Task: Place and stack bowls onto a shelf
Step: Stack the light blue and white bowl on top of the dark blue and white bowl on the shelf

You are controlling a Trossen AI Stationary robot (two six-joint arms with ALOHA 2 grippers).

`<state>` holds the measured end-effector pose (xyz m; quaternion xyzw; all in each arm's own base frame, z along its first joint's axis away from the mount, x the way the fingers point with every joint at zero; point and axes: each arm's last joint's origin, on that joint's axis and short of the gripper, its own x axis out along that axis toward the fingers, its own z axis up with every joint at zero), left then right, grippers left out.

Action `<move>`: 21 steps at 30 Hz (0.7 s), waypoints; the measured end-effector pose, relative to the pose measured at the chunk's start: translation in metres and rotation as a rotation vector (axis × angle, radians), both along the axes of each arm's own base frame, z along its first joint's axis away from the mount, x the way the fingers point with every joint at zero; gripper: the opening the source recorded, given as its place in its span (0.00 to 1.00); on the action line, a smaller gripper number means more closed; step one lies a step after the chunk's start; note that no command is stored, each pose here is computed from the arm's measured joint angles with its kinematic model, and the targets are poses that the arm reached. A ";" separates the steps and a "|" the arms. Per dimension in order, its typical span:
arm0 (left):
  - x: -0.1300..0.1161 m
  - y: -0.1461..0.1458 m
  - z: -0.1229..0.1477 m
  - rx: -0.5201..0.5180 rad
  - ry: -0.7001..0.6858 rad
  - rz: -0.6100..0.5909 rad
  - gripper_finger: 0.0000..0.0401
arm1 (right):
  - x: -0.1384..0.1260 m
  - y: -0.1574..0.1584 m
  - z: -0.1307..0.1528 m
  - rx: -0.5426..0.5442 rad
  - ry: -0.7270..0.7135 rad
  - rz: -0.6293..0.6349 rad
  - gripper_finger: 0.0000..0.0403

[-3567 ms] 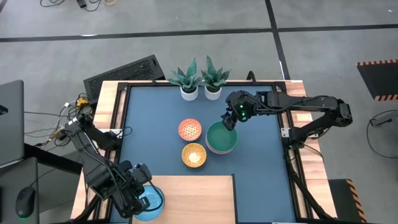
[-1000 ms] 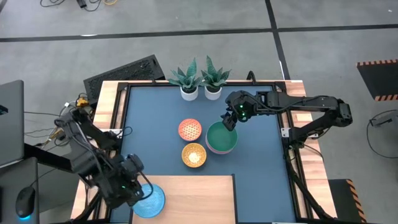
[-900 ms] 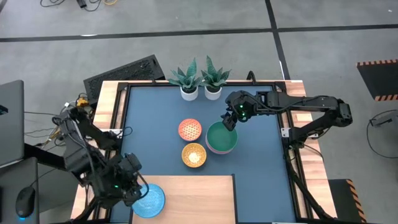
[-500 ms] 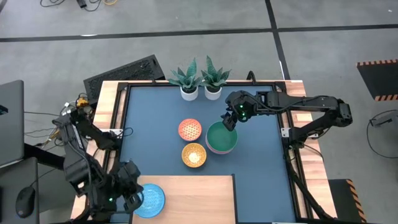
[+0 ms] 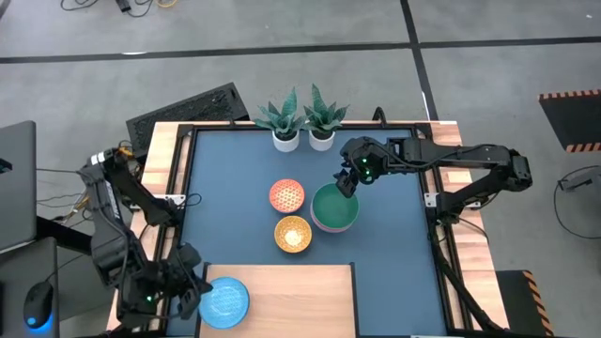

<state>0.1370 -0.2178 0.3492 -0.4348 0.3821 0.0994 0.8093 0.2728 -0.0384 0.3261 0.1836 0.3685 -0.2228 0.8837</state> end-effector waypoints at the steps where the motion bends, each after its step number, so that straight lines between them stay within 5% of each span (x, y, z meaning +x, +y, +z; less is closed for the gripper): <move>1: -0.001 0.001 -0.003 -0.006 -0.004 0.002 0.00 | 0.000 0.000 0.000 0.003 -0.001 -0.003 0.61; 21: -0.004 0.009 -0.015 -0.013 -0.013 0.012 0.00 | 0.000 0.000 0.000 0.005 -0.002 -0.005 0.61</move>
